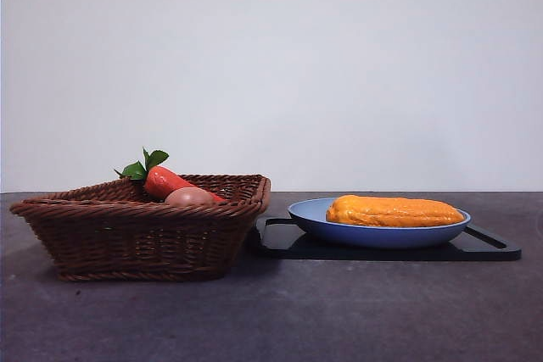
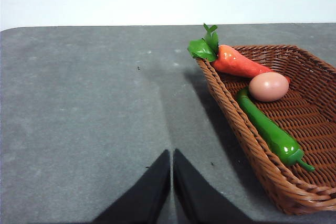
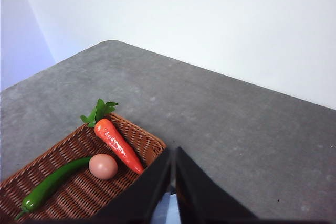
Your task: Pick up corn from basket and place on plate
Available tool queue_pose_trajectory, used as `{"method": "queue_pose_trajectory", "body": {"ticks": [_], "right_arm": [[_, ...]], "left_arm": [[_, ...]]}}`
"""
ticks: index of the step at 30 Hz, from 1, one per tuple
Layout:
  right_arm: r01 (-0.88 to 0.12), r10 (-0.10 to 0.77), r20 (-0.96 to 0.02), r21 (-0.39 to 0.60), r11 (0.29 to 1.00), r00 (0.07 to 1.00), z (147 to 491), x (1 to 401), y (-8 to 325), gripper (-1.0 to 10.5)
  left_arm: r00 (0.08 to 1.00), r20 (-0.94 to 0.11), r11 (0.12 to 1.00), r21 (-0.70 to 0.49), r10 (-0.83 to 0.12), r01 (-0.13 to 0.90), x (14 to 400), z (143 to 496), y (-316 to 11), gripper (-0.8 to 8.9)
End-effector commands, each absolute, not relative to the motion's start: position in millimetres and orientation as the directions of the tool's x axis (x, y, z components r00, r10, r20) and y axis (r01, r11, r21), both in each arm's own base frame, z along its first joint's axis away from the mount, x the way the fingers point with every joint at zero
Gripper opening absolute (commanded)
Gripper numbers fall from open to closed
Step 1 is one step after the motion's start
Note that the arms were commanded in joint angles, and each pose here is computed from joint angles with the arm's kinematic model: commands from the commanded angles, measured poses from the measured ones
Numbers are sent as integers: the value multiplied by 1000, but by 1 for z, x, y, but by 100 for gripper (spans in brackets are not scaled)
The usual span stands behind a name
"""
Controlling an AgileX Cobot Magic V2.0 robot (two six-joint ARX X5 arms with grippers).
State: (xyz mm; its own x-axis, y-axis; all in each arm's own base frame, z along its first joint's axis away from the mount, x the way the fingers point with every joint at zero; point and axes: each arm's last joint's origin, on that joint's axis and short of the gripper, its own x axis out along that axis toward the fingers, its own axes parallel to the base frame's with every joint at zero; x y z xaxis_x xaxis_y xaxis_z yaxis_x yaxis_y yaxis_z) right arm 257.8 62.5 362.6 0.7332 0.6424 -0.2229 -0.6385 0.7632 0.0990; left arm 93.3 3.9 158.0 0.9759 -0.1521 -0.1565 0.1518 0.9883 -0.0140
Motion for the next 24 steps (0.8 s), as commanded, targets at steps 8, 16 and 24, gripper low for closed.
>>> {"method": "queue_pose_trajectory", "body": {"ticks": [8,16,24], "right_arm": [[-594,587,-248,55,803,771,365,255,56,3],[-457,440,-184,-68,887,879,372,208,30,3],[-308,306,-43,-73,948,951,319,152,3,3]], "left_arm": [[966,-211,988,-39,-152,147,93,150,4,8],[966,-210,988,-39,-152,147,93,150,4,8],[966,-210,988,-39,-152,147,93,150,4,8]]}}
